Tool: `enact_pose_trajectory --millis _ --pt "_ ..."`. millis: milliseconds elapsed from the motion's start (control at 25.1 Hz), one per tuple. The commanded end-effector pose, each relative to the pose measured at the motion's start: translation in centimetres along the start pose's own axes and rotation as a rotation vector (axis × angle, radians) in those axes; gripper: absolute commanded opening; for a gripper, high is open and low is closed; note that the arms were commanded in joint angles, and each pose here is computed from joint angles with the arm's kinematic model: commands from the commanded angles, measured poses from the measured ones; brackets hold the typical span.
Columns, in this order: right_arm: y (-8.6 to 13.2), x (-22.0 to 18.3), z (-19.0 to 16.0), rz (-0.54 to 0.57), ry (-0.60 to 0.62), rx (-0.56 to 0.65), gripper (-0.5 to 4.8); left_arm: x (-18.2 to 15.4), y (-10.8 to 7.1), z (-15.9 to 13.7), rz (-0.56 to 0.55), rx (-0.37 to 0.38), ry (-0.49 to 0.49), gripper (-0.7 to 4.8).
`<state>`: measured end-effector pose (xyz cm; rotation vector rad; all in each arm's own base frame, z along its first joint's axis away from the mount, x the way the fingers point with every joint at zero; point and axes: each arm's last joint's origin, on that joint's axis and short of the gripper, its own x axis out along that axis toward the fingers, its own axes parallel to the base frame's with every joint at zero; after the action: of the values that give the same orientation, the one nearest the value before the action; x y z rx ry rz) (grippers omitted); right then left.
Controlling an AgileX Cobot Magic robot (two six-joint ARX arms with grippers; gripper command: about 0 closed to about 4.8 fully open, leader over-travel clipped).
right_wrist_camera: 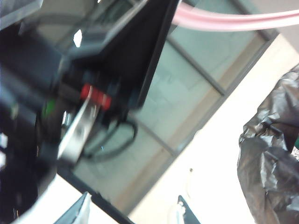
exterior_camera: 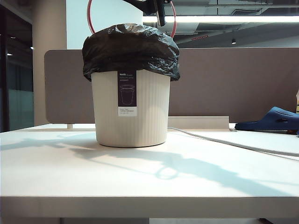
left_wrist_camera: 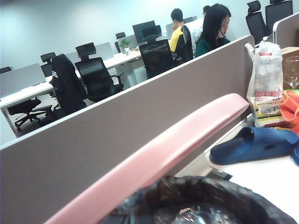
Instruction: Open the ring lid of the trash can, pull out the black garbage bag inside, and place it on the table.
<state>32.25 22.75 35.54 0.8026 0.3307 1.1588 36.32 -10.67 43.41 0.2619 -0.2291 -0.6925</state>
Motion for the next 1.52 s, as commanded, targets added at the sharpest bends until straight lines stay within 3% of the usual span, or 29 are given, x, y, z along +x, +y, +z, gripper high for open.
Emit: enact_pose_trajectory --millis 40,439,718,1516 --pt "0.4 -0.1 0.1 0.03 0.039 -0.064 2.33 0.2 1.2 0.9 0.006 0.008 -0.002 -0.06" --pt "-0.2 -0.1 -0.5 0.001 0.108 -0.085 2.33 0.7 5.0 0.3 0.093 0.062 -0.068 -0.06" --pt "-0.8 -0.2 -1.1 -0.027 0.183 -0.103 2.33 2.4 5.8 -0.6 0.088 0.066 -0.075 -0.06" --pt "-1.3 -0.5 -2.2 -0.016 0.33 -0.031 2.33 4.2 8.3 0.5 0.154 0.129 -0.149 -0.07"
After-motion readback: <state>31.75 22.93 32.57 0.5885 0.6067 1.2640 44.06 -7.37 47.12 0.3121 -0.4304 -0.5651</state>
